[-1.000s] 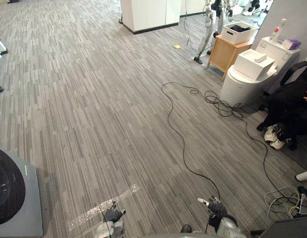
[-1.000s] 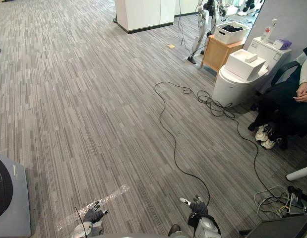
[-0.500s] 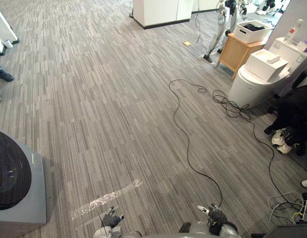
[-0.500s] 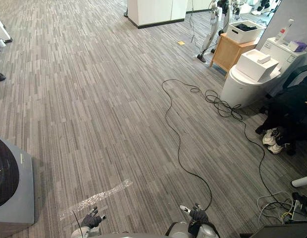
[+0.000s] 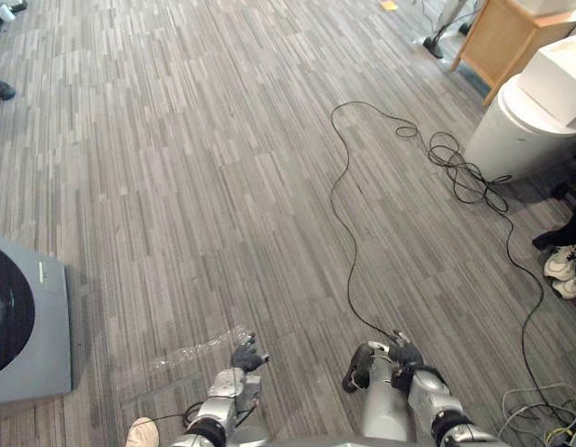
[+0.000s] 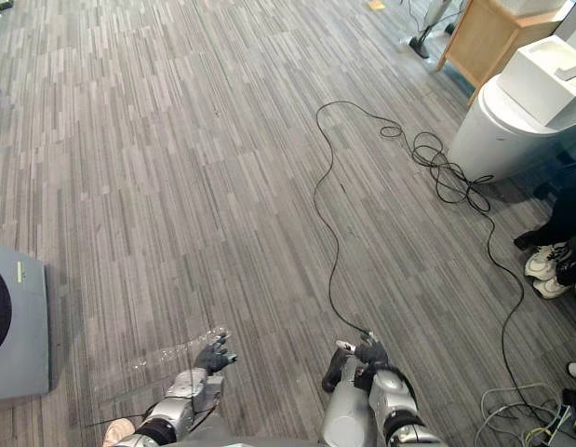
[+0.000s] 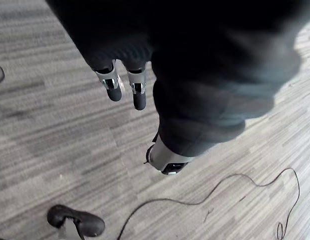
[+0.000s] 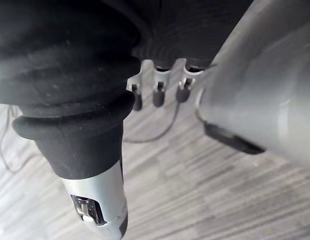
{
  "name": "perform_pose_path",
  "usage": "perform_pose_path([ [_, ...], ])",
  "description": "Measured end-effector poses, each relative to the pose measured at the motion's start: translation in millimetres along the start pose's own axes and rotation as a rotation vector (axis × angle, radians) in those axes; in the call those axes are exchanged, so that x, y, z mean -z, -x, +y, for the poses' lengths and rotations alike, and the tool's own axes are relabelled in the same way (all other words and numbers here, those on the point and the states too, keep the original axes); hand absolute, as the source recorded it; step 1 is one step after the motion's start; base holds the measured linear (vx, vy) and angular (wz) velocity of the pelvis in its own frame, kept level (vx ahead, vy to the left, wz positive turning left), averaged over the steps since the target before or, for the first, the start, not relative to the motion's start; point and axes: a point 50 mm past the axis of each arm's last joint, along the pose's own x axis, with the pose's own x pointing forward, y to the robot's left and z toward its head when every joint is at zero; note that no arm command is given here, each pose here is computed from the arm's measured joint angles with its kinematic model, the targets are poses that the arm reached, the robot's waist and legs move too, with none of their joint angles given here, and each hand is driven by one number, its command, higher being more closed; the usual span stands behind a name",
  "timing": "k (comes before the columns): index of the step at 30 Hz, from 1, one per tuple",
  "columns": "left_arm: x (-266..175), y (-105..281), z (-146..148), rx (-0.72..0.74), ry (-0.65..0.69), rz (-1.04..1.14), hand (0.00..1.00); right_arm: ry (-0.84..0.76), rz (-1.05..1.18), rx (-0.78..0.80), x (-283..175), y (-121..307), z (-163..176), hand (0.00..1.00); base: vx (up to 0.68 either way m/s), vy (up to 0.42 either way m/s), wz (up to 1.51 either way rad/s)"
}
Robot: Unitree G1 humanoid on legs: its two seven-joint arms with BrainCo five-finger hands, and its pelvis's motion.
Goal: Organize washtable
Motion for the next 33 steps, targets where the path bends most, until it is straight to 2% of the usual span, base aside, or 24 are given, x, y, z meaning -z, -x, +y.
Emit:
perform_pose_path([
  [3,-30,-5,-7,0.031,-0.015,-0.104,0.00,0.034,-0.046,-0.024,-18,-5,12,0.00,0.51,-0.262,-0.02],
  [7,-84,-1,0,0.035,-0.006,-0.328,0.00,0.073,-0.097,-0.067,-37,-8,26,0.00,0.41,-0.022,0.08],
  [10,-99,7,4,0.036,0.072,-0.413,0.00,0.120,-0.171,-0.115,-55,-8,37,0.00,0.46,0.252,-0.60],
  [14,-107,20,18,0.005,0.156,-0.492,0.00,0.125,-0.161,-0.181,-46,-4,61,0.00,0.47,0.204,-0.38],
  [21,-91,29,30,-0.010,0.141,-0.477,0.00,0.132,-0.165,-0.206,-39,-1,66,0.00,0.32,0.112,-0.21],
  [24,-80,28,30,-0.014,0.146,-0.441,0.00,0.085,-0.168,-0.161,-28,5,47,0.00,0.21,-0.174,0.69],
  [26,-68,20,20,0.000,0.163,-0.371,0.00,0.091,-0.078,-0.103,-7,5,22,0.00,0.27,-0.204,0.95],
  [30,-47,24,10,0.027,0.202,-0.317,0.00,0.120,-0.068,-0.081,-4,7,11,0.00,0.20,-0.137,0.18],
  [31,-7,27,26,-0.004,0.161,-0.174,0.00,0.024,-0.061,-0.132,5,10,29,0.00,0.02,-0.026,0.07],
  [33,-7,27,26,-0.004,0.161,-0.173,0.00,0.024,-0.061,-0.132,5,10,29,0.00,-0.02,-0.001,-0.01],
])
